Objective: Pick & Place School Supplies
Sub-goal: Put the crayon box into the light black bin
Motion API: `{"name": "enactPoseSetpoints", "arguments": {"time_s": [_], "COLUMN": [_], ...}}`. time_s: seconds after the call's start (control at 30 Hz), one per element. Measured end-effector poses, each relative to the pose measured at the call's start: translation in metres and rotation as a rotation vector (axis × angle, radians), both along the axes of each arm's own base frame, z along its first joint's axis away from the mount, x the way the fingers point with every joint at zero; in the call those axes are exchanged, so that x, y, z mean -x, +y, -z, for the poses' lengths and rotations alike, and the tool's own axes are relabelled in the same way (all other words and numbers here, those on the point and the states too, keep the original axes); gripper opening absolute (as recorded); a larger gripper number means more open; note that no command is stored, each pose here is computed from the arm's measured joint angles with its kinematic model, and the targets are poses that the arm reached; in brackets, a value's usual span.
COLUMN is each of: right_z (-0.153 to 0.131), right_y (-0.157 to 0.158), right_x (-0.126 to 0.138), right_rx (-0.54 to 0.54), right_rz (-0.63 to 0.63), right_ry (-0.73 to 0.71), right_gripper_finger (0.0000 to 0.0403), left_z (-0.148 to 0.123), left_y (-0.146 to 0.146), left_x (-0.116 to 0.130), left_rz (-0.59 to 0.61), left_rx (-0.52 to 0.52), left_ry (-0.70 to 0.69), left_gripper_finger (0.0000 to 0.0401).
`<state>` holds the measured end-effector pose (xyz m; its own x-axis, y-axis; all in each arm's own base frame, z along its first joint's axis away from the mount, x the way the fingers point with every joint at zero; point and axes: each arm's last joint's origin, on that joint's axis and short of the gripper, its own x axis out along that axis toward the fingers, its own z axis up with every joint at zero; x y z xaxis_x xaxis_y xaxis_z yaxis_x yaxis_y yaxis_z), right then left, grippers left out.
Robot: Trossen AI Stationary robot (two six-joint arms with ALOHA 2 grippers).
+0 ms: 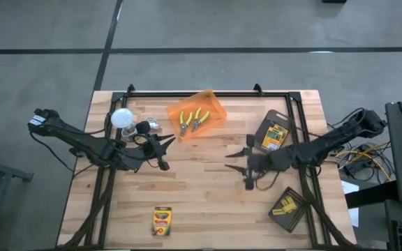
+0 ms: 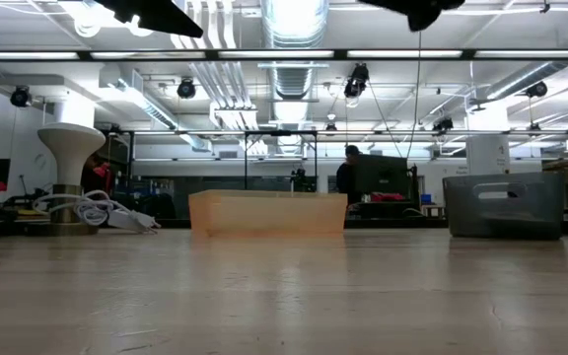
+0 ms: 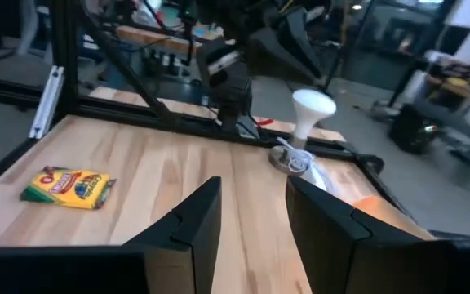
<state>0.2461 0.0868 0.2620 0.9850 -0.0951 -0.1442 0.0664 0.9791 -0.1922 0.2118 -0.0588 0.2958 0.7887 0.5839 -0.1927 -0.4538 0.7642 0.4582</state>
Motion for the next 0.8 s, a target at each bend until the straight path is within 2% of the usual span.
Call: {"name": "enactPoseSetpoints", "arguments": {"time_s": [0.13, 0.23, 0.4, 0.57, 0.8], "right_z": [0.003, -0.004, -0.023, -0.028, -0.019], "right_y": [-0.028, -0.050, -0.076, -0.081, -0.081], "right_x": [0.005, 0.014, 0.040, 0.064, 0.068], "right_rx": [-0.051, -0.081, -0.066, -0.064, -0.116], "right_rz": [-0.123, -0.200, -0.135, -0.118, -0.113], "right_ry": [0.004, -0.027, -0.052, -0.007, 0.029], "right_gripper_finger": [0.0137, 0.0137, 0.0137, 0.0137, 0.0137], "left_z": [0.000, 0.000, 0.000, 0.000, 0.000], "left_y": [0.000, 0.000, 0.000, 0.000, 0.000], "left_x": [0.000, 0.000, 0.000, 0.000, 0.000], "left_rz": [0.000, 0.000, 0.000, 0.000, 0.000], "left_rx": [0.000, 0.000, 0.000, 0.000, 0.000], "left_ry": [0.000, 0.000, 0.000, 0.000, 0.000], "left_gripper_finger": [0.0053, 0.0053, 0.0053, 0.0053, 0.0053]}}
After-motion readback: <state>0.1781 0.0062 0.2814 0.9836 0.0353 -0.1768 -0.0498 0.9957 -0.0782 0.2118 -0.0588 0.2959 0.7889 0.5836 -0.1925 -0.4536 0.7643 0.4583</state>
